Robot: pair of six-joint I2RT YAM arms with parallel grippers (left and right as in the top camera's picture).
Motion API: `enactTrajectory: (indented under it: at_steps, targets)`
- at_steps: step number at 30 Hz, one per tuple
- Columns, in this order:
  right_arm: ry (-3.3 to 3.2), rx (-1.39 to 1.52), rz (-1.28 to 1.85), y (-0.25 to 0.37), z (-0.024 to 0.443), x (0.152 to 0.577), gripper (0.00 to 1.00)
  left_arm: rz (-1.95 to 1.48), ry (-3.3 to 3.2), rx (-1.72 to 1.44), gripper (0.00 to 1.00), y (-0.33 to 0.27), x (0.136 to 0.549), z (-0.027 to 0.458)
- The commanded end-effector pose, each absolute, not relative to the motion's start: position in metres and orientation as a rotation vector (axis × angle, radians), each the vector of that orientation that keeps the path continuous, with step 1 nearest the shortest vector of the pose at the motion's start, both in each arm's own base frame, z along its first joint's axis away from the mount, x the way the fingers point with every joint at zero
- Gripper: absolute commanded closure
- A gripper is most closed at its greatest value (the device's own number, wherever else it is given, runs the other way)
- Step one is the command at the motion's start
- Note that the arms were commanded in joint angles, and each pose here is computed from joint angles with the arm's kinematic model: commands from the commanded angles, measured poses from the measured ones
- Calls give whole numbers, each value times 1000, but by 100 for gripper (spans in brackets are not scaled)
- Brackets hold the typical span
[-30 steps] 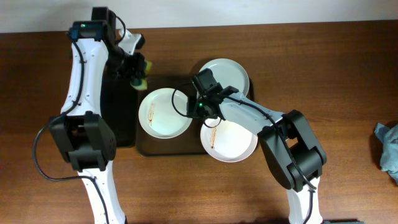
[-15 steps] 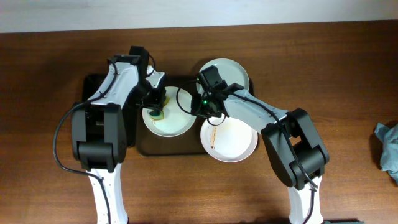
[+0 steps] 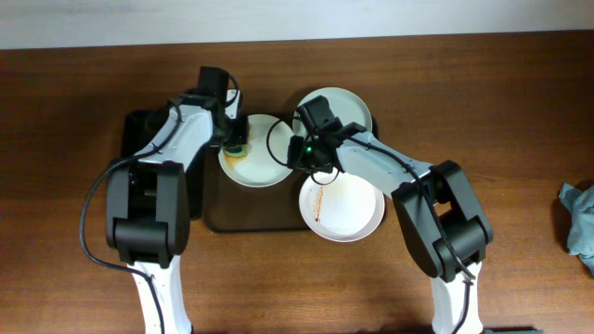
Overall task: Clean dirty plates on tray and stack at the side
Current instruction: 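Scrub the front-left white plate with the sponge in the left gripper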
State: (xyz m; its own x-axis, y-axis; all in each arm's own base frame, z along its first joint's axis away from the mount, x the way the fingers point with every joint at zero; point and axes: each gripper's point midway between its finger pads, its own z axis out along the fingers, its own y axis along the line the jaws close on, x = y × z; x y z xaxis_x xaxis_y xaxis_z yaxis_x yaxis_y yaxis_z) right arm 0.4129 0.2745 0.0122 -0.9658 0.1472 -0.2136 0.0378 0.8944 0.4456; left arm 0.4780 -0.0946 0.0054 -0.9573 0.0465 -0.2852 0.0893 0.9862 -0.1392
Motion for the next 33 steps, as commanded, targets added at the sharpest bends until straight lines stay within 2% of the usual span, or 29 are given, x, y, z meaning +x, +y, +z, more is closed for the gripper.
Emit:
enactTrajectory:
  at_steps: [1, 4, 7, 10, 12, 16, 19, 23, 26, 27, 28, 33]
  targets:
    - [2839, 110, 639, 274, 5, 410, 96, -148, 2958, 152, 99, -108, 443, -54]
    - [2841, 110, 640, 274, 5, 409, 96, -172, 3043, 213, 99, -118, 422, -52]
    - [2843, 105, 638, 274, 5, 409, 96, -632, 3055, 504, 99, -158, 397, -22]
    - [2844, 105, 638, 274, 5, 409, 96, -730, 2965, 514, 99, -165, 420, 6]
    - [2850, 107, 634, 273, 4, 407, 96, -615, 2929, 379, 99, -152, 447, 6]
    - [2850, 108, 633, 273, 4, 407, 96, -53, 2889, -3, 99, -84, 486, -2]
    - [2850, 108, 633, 273, 4, 407, 96, 110, 2961, -48, 99, -63, 467, -6]
    - [2851, 108, 633, 273, 4, 407, 96, 183, 3188, -29, 99, -54, 410, -8]
    - [2850, 108, 633, 273, 4, 407, 96, -135, 3273, 171, 99, -86, 391, -7]
    - [2850, 108, 633, 273, 4, 407, 96, -444, 3247, 264, 99, -117, 387, -1]
    - [2851, 108, 633, 273, 4, 407, 96, -586, 3218, 279, 99, -131, 387, 3]
    - [2851, 108, 633, 273, 4, 407, 96, -558, 3056, 131, 99, -136, 434, 1]
